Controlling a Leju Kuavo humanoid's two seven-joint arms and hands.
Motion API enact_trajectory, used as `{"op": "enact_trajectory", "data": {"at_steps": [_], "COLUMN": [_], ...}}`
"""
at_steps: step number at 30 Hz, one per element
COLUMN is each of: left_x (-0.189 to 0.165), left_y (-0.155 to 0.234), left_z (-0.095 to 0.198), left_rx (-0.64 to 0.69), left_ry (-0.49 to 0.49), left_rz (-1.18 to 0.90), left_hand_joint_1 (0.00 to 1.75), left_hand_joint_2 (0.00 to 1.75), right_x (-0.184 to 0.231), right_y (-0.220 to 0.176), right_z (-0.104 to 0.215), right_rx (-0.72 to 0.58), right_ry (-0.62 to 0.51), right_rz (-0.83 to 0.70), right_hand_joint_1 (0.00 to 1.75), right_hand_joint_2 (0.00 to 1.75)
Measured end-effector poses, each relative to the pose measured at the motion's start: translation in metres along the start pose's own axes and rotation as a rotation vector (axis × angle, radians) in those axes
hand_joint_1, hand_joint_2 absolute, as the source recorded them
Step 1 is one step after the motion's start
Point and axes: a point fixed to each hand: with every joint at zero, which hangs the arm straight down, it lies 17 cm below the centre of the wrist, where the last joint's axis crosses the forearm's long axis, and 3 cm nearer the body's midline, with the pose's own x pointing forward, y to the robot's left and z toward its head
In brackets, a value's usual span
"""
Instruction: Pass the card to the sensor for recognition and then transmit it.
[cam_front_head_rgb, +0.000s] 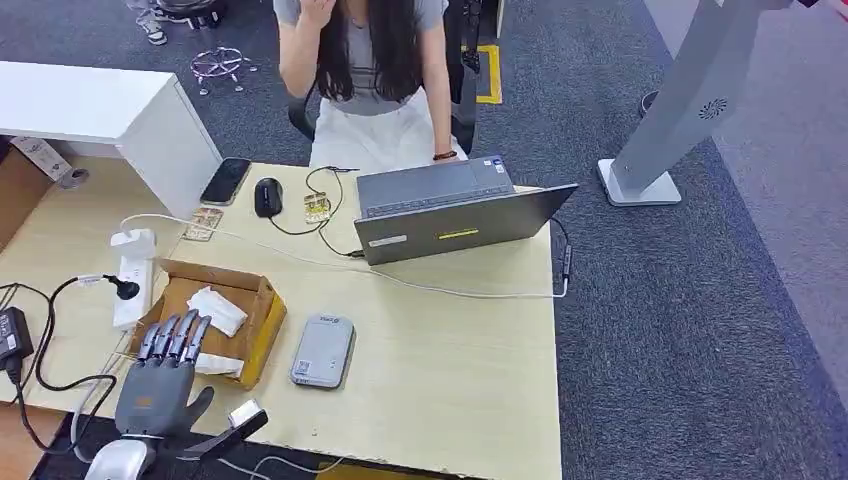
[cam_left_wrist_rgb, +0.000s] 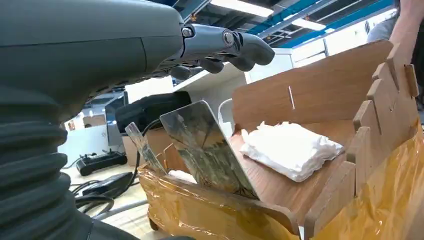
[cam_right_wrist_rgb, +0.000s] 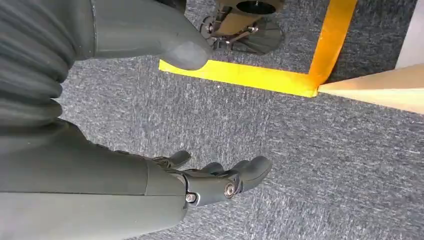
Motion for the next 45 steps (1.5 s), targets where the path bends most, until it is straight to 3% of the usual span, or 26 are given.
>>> {"op": "enact_trajectory", "data": {"at_steps": [7, 8, 45], "left_x": [-0.0002, -0.0002, 0.0005], "left_y": [-0.0004, -0.0004, -0.0046], "left_z": [0.0003, 0.0003, 0.0021], "left_rx": [-0.002, -0.002, -0.027], "left_ry": [0.001, 0.001, 0.002], "left_rz": [0.002, 0.003, 0.051], "left_hand_joint_1": [0.19, 1.75, 1.75], "left_hand_joint_2": [1.75, 1.75, 1.75], "right_x": [-0.0001, 0.0001, 0.0002], "right_y": [0.0003, 0.0001, 0.0008], "right_z": [0.0001, 0.0000, 0.0002], "right_rx": [0.001, 0.000, 0.004], "right_ry": [0.000, -0.001, -0.004], "right_rz": [0.002, 0.002, 0.012], "right_hand_joint_1": [0.00, 0.00, 0.00], "right_hand_joint_2": [1.75, 1.75, 1.75]}}
